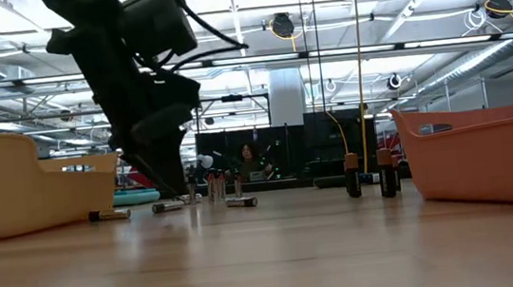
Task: Sort batteries
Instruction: Put the silver battery into the yellow bin
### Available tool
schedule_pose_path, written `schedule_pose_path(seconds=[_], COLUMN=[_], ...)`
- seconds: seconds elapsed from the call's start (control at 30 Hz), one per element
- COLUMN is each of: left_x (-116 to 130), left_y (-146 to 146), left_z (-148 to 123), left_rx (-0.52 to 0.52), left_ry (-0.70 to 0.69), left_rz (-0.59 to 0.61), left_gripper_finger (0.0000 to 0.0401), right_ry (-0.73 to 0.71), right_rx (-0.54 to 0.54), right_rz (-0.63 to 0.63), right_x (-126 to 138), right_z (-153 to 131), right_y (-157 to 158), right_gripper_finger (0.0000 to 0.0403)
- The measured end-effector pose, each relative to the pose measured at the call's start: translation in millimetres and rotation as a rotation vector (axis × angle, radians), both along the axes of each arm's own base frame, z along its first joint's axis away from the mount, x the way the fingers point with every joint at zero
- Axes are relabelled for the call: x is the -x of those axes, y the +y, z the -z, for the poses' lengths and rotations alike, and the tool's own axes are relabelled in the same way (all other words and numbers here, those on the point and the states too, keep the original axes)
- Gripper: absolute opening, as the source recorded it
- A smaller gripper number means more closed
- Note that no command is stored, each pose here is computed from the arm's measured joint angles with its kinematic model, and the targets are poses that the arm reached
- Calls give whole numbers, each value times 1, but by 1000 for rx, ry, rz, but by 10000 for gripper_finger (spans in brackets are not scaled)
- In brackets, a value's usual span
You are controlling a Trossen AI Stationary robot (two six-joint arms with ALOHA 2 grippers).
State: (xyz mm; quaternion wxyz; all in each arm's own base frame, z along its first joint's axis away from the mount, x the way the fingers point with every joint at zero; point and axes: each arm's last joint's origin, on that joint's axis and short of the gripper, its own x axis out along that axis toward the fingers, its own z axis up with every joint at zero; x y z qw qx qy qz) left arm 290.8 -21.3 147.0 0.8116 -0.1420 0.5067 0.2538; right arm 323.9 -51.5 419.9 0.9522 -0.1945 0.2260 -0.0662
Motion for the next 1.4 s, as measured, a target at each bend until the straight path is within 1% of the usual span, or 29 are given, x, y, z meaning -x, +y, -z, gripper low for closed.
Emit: schedule_pose_path(seconds=[0.1, 0.2, 0.37, 0.5, 0.63, 0.73, 0.8, 0.9, 0.97, 1.03, 1.13, 1.2, 1.3, 1.4], left_x=[3, 5, 5, 5, 1, 3, 5, 10, 14, 18, 25, 27, 27, 25], left_y=[3, 8, 7, 7, 1, 1, -1, -2, -2, -2, 1, 3, 5, 7], left_z=[1, 2, 2, 0, -16, -26, -36, -49, -56, -63, -68, -71, -72, -72], left_rx=[3, 7, 24, -10, -18, -23, -30, -68, -88, -100, -129, -160, -249, -362], left_ry=[24, 44, 51, 53, 7, -14, -48, -76, -85, -83, -67, -63, -40, 6], left_rz=[-43, -66, -57, -36, 17, 37, 60, 109, 144, 167, 162, 154, 192, 282], left_gripper_finger=[248, 248, 248, 248, 248, 248, 248, 248, 248, 248, 248, 248, 248, 248], right_ry=[3, -7, -33, -57, -75, -70, -72, -63, -52, -47, -21, -35, -97, -159], right_rx=[23, 45, 85, 96, 100, 94, 80, 52, 17, -7, -23, -41, -62, -75], right_rz=[-6, -1, -13, -14, -13, -12, -6, 1, -33, -55, -43, -20, 17, 51], right_x=[9, 10, 8, 8, 9, 9, 9, 10, 10, 9, 9, 13, 26, 37], right_z=[4, 9, 7, 4, 2, 3, 3, 4, 6, 13, 32, 45, 64, 85], right_y=[-2, -6, -7, -7, -7, -7, -7, -7, -6, -5, -6, -10, -15, -20], right_gripper_finger=[153, 153, 153, 153, 153, 153, 153, 153, 153, 153, 153, 153, 153, 153])
